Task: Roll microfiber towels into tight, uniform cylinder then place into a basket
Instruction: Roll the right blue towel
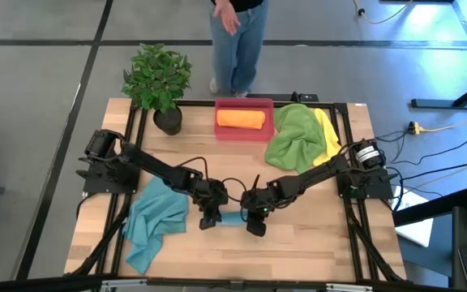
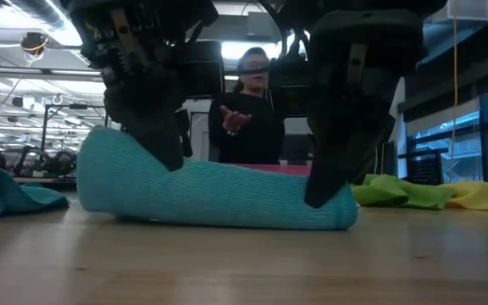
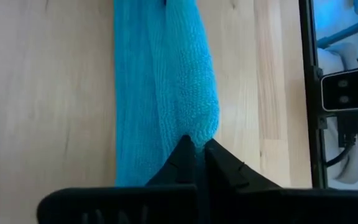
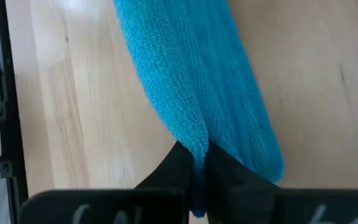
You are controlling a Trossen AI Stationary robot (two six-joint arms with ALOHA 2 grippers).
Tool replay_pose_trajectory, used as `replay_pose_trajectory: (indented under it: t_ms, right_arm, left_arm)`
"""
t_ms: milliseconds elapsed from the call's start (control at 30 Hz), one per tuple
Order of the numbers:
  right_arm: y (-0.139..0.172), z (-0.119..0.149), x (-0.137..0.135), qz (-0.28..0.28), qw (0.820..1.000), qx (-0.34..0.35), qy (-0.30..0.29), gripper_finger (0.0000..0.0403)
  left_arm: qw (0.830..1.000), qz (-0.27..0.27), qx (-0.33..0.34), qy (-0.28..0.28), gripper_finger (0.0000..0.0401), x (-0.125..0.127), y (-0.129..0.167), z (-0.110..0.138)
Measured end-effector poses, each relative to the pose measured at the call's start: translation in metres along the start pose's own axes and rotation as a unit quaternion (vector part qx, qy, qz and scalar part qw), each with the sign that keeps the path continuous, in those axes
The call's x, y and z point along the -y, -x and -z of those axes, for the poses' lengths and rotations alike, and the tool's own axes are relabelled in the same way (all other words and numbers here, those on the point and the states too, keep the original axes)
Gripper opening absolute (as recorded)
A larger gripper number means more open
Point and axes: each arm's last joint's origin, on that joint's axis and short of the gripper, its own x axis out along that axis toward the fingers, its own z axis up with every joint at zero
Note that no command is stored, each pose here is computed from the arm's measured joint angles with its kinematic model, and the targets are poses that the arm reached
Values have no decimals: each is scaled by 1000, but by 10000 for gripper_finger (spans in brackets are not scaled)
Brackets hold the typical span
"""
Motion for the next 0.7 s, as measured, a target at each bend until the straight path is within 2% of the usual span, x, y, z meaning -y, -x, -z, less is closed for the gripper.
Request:
replay_pose_trajectory:
  t_ms: [200,333,700]
  right_arm:
    - [-2,0,7,30,1000,1,-4,18]
    - [-7,0,9,36,999,-3,3,18]
    - [-9,0,12,48,999,0,2,18]
  left_arm:
    - [999,-27,-17,14,0,-8,-10,5]
    - [998,-55,-11,-11,9,-10,-13,6]
    - [995,-77,-2,-67,96,-9,-6,6]
